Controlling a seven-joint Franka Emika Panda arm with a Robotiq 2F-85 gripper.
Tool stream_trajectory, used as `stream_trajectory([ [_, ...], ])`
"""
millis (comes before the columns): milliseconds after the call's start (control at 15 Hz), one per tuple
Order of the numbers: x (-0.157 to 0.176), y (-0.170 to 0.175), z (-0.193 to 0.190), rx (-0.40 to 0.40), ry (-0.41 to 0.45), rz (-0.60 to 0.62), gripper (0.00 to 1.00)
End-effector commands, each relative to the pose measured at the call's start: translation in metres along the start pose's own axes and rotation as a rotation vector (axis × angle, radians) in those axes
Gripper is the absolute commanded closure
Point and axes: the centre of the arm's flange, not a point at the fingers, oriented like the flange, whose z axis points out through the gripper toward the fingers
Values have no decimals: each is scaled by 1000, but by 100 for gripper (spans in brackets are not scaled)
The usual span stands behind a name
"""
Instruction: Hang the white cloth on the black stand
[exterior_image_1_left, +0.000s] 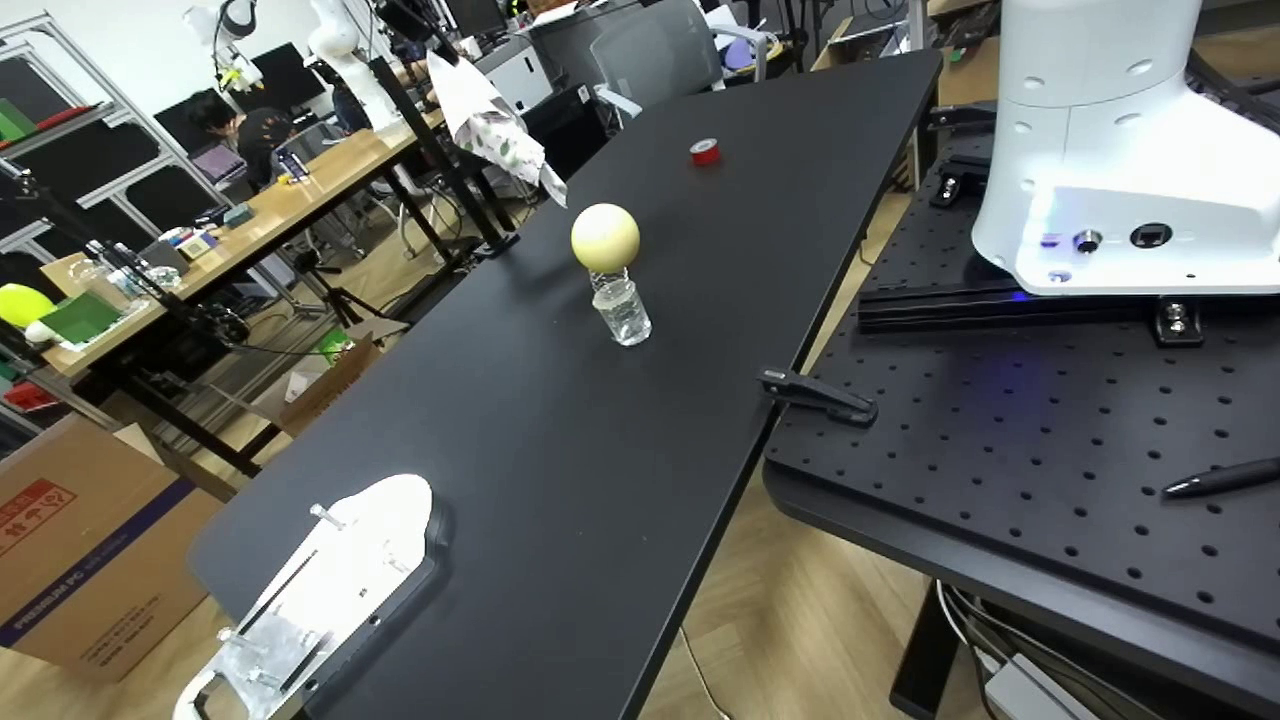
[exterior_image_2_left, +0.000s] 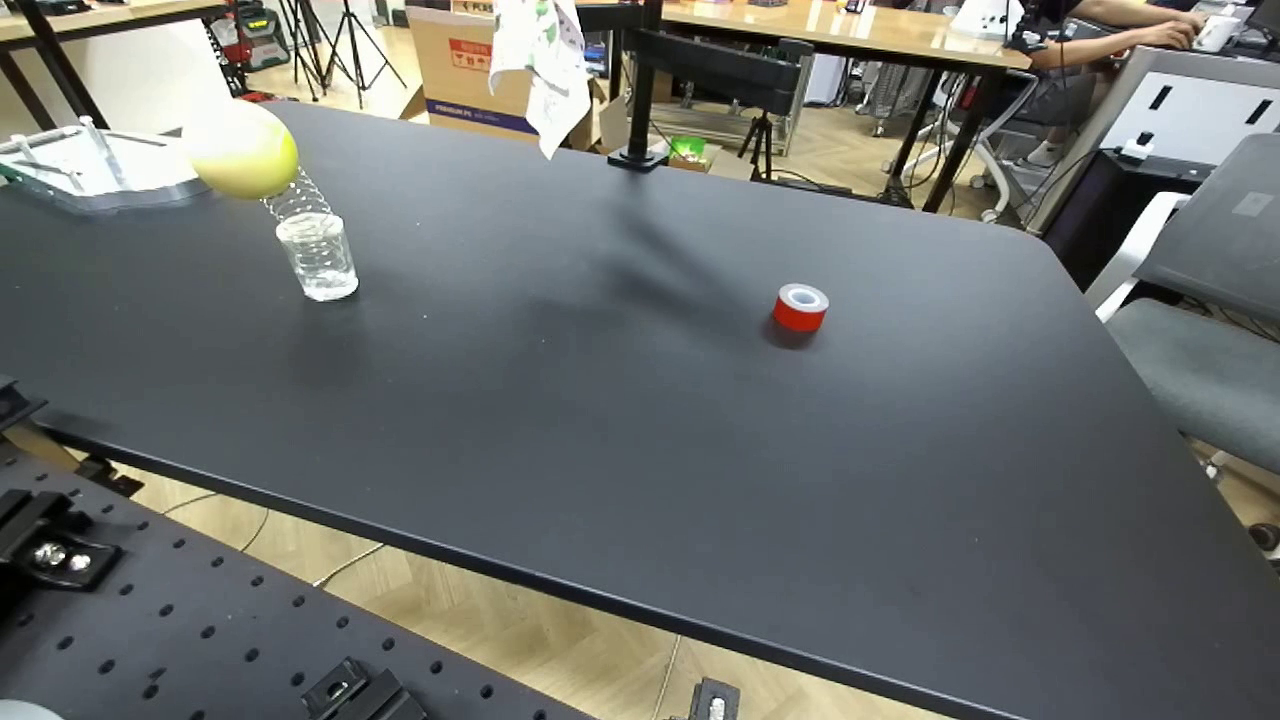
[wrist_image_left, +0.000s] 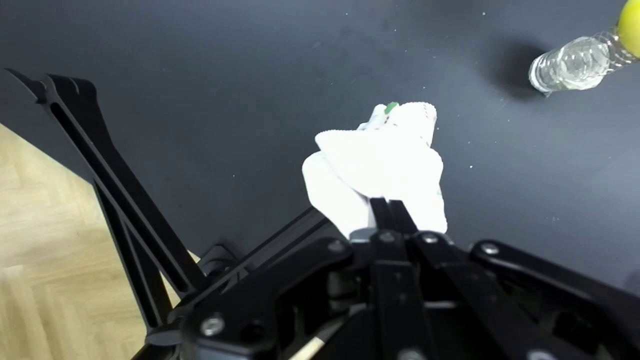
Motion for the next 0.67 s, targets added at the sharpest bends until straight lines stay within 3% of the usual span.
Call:
stream_trajectory([
  [0, 19, 2, -6, 10, -38, 10, 100],
  [67, 18, 1, -5, 15, -42, 10, 74],
  [200, 18, 1, -4, 18, -57, 4, 67],
  [600, 13, -1, 5, 49, -121, -16, 26],
])
